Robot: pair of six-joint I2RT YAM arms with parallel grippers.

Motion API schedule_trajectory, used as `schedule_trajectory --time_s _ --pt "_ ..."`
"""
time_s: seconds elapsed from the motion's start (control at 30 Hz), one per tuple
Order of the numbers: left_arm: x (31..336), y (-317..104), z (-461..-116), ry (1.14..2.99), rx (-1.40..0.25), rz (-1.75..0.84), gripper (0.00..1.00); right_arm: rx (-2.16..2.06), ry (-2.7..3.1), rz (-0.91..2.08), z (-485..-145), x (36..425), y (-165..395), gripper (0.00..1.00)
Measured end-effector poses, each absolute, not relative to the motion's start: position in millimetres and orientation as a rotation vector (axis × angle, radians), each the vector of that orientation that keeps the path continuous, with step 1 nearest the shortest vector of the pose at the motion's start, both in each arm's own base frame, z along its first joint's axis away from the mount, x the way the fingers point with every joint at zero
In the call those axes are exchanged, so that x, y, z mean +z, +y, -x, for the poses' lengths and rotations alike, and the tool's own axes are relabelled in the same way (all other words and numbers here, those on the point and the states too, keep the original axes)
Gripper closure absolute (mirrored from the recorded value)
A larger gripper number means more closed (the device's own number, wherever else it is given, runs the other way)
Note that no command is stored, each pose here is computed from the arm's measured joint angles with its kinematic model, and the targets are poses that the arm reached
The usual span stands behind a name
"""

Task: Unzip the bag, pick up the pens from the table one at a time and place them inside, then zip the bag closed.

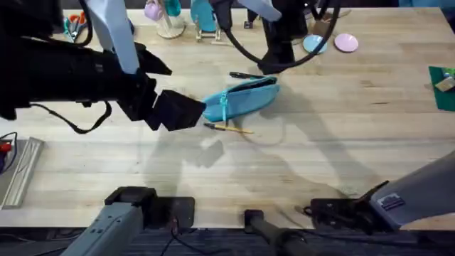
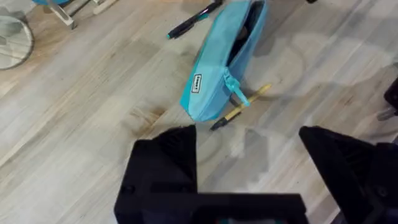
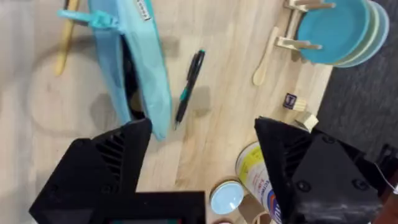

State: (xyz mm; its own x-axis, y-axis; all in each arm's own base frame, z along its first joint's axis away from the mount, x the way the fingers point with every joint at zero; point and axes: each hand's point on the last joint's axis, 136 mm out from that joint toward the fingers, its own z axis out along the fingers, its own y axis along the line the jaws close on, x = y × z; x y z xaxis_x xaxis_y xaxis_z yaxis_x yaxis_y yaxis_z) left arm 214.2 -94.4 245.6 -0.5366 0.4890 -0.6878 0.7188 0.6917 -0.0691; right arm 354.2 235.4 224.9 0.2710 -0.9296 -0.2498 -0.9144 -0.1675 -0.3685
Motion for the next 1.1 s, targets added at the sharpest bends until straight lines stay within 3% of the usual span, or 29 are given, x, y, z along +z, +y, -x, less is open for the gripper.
schedule_trajectory --time_s 0.53,0.6,0.77,0.8,1.1 --pt "245 -94 -214 2.25 -0.459 -0.916 0.007 0.07 1.704 2.142 -332 219 237 0.018" --pt "245 -94 -214 2.25 -0.459 -0.916 0.007 0.089 1.73 2.148 -325 217 238 0.161" --pt "245 -94 -214 2.252 -0.455 -0.916 0.007 0.145 1.777 2.2 -302 211 240 0.871" --pt "245 -93 -215 2.253 -0.451 -0.915 0.007 0.153 1.788 2.199 -299 211 242 0.943" --pt "244 -91 -215 2.261 -0.433 -0.912 0.007 0.212 2.005 2.007 -293 212 252 0.972"
